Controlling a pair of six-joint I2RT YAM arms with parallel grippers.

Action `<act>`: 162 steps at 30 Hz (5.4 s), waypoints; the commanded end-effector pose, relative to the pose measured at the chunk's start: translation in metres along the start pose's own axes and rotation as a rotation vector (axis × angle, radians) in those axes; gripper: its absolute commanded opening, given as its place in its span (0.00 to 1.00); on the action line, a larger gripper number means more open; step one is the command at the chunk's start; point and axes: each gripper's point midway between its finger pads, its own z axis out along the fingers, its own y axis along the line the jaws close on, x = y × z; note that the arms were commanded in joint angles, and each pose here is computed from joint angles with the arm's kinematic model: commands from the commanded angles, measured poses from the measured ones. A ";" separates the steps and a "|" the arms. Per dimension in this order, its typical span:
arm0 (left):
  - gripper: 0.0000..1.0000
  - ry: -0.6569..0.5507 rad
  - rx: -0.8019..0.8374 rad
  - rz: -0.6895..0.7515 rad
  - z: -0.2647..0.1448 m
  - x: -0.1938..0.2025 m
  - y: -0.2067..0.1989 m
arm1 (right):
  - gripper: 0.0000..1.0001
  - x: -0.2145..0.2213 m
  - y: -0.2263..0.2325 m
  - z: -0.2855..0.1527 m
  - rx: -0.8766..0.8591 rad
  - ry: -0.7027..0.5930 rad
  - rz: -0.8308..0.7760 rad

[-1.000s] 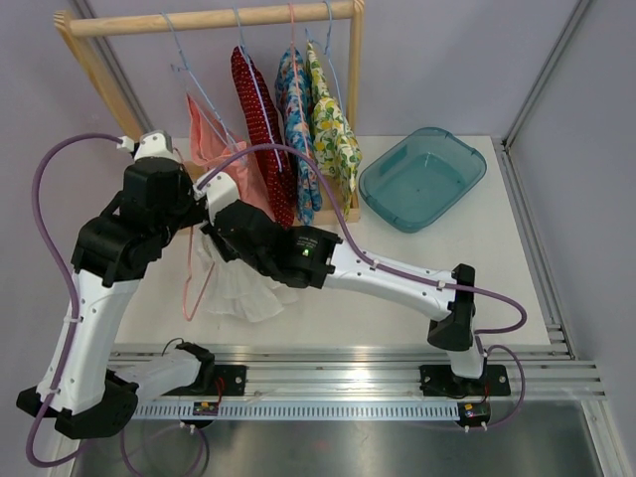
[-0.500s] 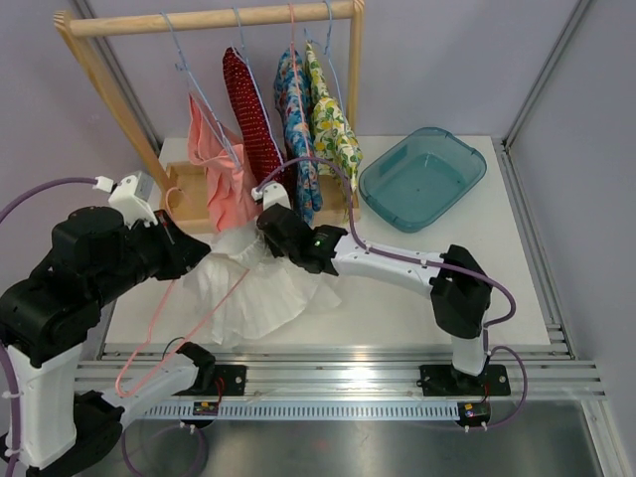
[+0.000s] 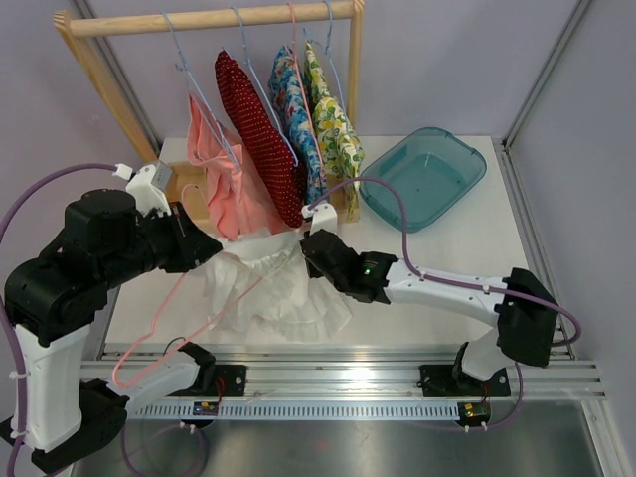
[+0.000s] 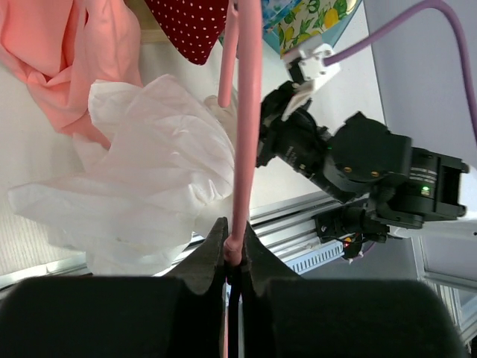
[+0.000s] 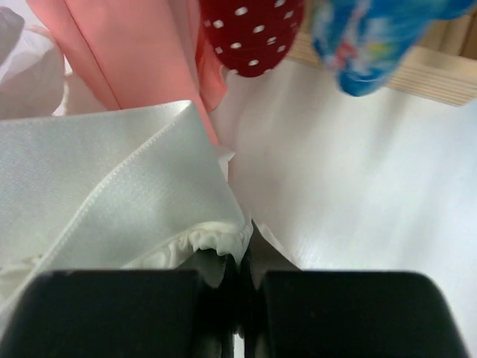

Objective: Remove the skirt from the hanger

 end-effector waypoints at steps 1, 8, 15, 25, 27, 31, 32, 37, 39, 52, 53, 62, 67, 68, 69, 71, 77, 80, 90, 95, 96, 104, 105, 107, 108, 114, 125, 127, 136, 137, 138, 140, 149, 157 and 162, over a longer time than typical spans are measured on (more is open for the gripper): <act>0.10 0.085 0.046 0.006 -0.012 0.022 -0.004 | 0.00 -0.009 -0.037 -0.017 0.119 -0.052 0.044; 0.08 0.081 0.034 0.010 -0.009 0.020 -0.002 | 0.00 -0.024 -0.050 -0.038 0.145 -0.095 0.044; 0.00 -0.024 -0.059 0.012 -0.023 0.005 0.015 | 0.00 -0.030 -0.066 -0.059 0.182 -0.110 0.059; 0.00 -0.186 -0.454 0.012 -0.021 -0.014 0.090 | 0.00 -0.099 -0.147 -0.177 0.345 -0.367 0.098; 0.00 -0.227 -0.520 0.029 -0.022 -0.023 0.100 | 0.00 -0.132 -0.157 -0.206 0.375 -0.443 0.096; 0.00 -0.306 -0.593 0.073 -0.023 -0.046 0.107 | 0.00 -0.191 -0.153 -0.229 0.410 -0.504 0.016; 0.00 -0.321 -0.599 0.090 -0.022 -0.051 0.107 | 0.00 -0.202 -0.153 -0.233 0.441 -0.514 -0.004; 0.00 -0.402 -0.598 0.154 -0.016 -0.090 0.093 | 0.00 -0.288 -0.171 -0.249 0.523 -0.635 -0.058; 0.00 -0.432 -0.585 0.175 -0.014 -0.106 0.084 | 0.00 -0.318 -0.209 -0.263 0.594 -0.688 0.011; 0.00 -0.567 -0.605 0.214 -0.024 -0.161 0.075 | 0.00 -0.347 -0.362 -0.123 0.679 -0.599 0.225; 0.00 -0.581 -0.617 0.212 -0.027 -0.165 0.077 | 0.00 -0.341 -0.363 -0.109 0.663 -0.577 0.231; 0.00 -0.625 -0.500 0.287 -0.003 -0.217 0.075 | 1.00 -0.190 -0.362 0.044 0.491 -0.134 0.326; 0.00 -0.658 -0.338 0.319 0.019 -0.249 0.066 | 0.99 -0.135 -0.327 0.042 0.345 -0.117 0.503; 0.00 -0.674 -0.346 0.305 0.018 -0.257 0.073 | 0.99 -0.137 -0.317 0.043 0.283 -0.145 0.523; 0.00 -0.679 -0.322 0.303 0.024 -0.264 0.073 | 0.99 -0.110 -0.312 0.045 0.271 -0.106 0.559; 0.00 -0.706 -0.323 0.303 0.022 -0.277 0.076 | 1.00 -0.108 -0.298 0.041 0.201 -0.125 0.575; 0.00 -0.752 -0.235 0.331 0.033 -0.312 0.073 | 0.99 -0.071 -0.280 0.039 0.157 -0.070 0.552; 0.00 -0.789 -0.209 0.343 0.031 -0.326 0.067 | 1.00 -0.060 -0.279 0.038 0.154 -0.047 0.546; 0.00 -0.867 -0.252 0.340 0.048 -0.367 0.091 | 0.99 -0.052 -0.263 0.024 0.091 -0.033 0.540; 0.00 -0.901 -0.231 0.303 0.057 -0.389 0.107 | 0.99 -0.046 -0.255 0.019 0.073 -0.027 0.537; 0.00 -0.897 -0.230 0.305 0.061 -0.391 0.110 | 0.99 -0.046 -0.254 0.018 0.071 -0.026 0.534; 0.00 -0.862 -0.234 0.281 0.097 -0.400 0.135 | 0.98 -0.038 -0.243 0.015 0.064 -0.009 0.506; 0.00 -0.853 -0.236 0.275 0.100 -0.399 0.138 | 0.99 -0.037 -0.242 0.014 0.066 -0.008 0.504; 0.00 -0.836 -0.236 0.265 0.102 -0.394 0.138 | 0.99 -0.037 -0.243 0.013 0.073 -0.008 0.496; 0.00 -0.832 -0.240 0.253 0.102 -0.391 0.139 | 0.99 -0.039 -0.243 0.012 0.075 -0.013 0.496; 0.37 -0.879 -0.338 0.219 0.073 -0.358 0.146 | 0.99 -0.044 -0.243 0.008 0.087 -0.013 0.485; 0.64 -0.944 -0.341 0.255 0.010 -0.318 0.103 | 0.99 -0.055 -0.240 -0.012 0.107 -0.033 0.474; 0.64 -0.920 -0.300 0.266 0.015 -0.311 0.087 | 1.00 -0.056 -0.238 -0.017 0.110 -0.037 0.467; 0.61 -0.730 -0.173 0.287 0.092 -0.287 0.040 | 0.99 -0.061 -0.233 -0.040 0.131 -0.052 0.449; 0.61 -0.726 -0.190 0.279 0.098 -0.286 0.042 | 0.99 -0.060 -0.233 -0.041 0.133 -0.051 0.447; 0.61 -0.701 -0.189 0.278 0.110 -0.284 0.043 | 0.99 -0.060 -0.234 -0.045 0.139 -0.058 0.447; 0.59 -0.697 -0.206 0.251 0.117 -0.285 0.047 | 0.99 -0.060 -0.234 -0.051 0.144 -0.059 0.442; 0.56 -0.655 -0.280 0.208 0.144 -0.288 0.068 | 0.99 -0.053 -0.239 -0.063 0.180 -0.060 0.431; 0.27 -0.584 -0.293 0.187 0.169 -0.278 0.080 | 1.00 -0.054 -0.241 -0.065 0.192 -0.064 0.423; 0.19 -0.562 -0.313 0.189 0.176 -0.275 0.087 | 1.00 -0.052 -0.242 -0.065 0.196 -0.061 0.420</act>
